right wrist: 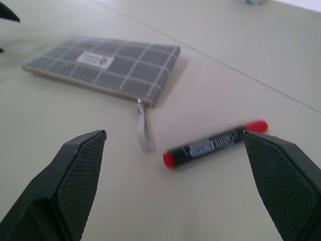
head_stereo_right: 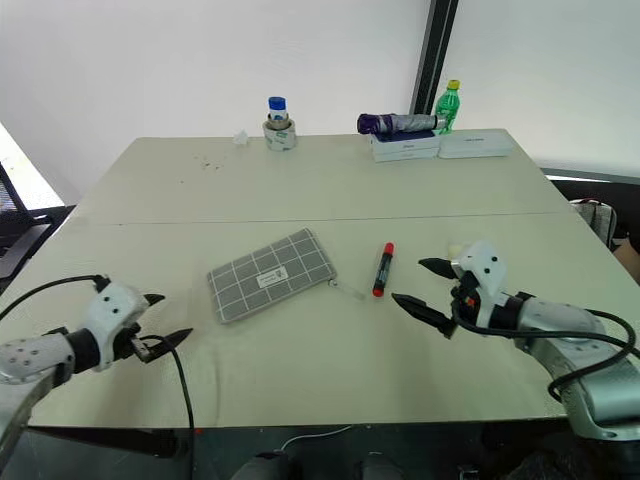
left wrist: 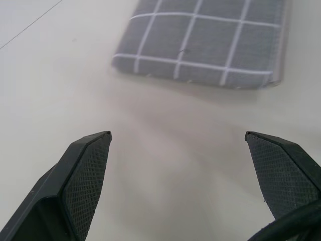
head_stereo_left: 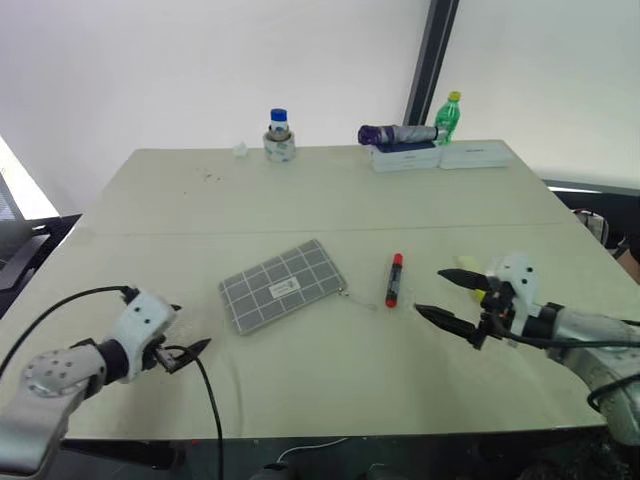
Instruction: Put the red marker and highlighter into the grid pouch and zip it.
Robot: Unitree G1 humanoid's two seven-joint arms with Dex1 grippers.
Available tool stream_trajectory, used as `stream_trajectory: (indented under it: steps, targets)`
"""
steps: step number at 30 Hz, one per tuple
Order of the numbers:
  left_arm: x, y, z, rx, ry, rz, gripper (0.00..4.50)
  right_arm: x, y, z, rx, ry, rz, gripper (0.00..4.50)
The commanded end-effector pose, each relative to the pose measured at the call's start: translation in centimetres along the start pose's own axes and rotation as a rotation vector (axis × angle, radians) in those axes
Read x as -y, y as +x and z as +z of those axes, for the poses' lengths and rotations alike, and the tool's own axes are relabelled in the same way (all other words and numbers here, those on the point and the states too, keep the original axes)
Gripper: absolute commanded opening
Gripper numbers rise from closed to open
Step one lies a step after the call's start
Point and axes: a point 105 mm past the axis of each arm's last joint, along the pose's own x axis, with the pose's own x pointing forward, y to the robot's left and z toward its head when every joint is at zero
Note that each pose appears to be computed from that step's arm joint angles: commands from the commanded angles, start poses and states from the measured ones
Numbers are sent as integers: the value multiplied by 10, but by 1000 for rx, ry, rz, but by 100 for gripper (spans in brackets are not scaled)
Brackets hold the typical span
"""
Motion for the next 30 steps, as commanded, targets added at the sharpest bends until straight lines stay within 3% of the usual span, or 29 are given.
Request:
stream_trajectory:
  steps: [1,4,11,19,22,28,29,30]
  targets:
    - [-1,-4,4,43,-44,9,450,-6,7,11,39,-40,19,449]
    - [3,-4,5,60,-65,9,450,-9,13,13,52,-43,34,449]
    - [3,5,0,-4,360,-31,450,-24,25,16,74,-23,95,449]
    - [-1,30,7,52,519,-88,450,-22,56,13,-15,-30,69,449]
    - [-2,37,10,79,575,-102,450,-4,81,12,-60,-34,-32,368]
    - [-6,46,10,91,691,-130,450,6,119,12,-107,-40,-108,47]
    - [-6,47,11,95,714,-134,450,5,126,11,-115,-46,-114,2]
    - [-7,49,11,98,729,-136,450,4,131,10,-121,-51,-118,2]
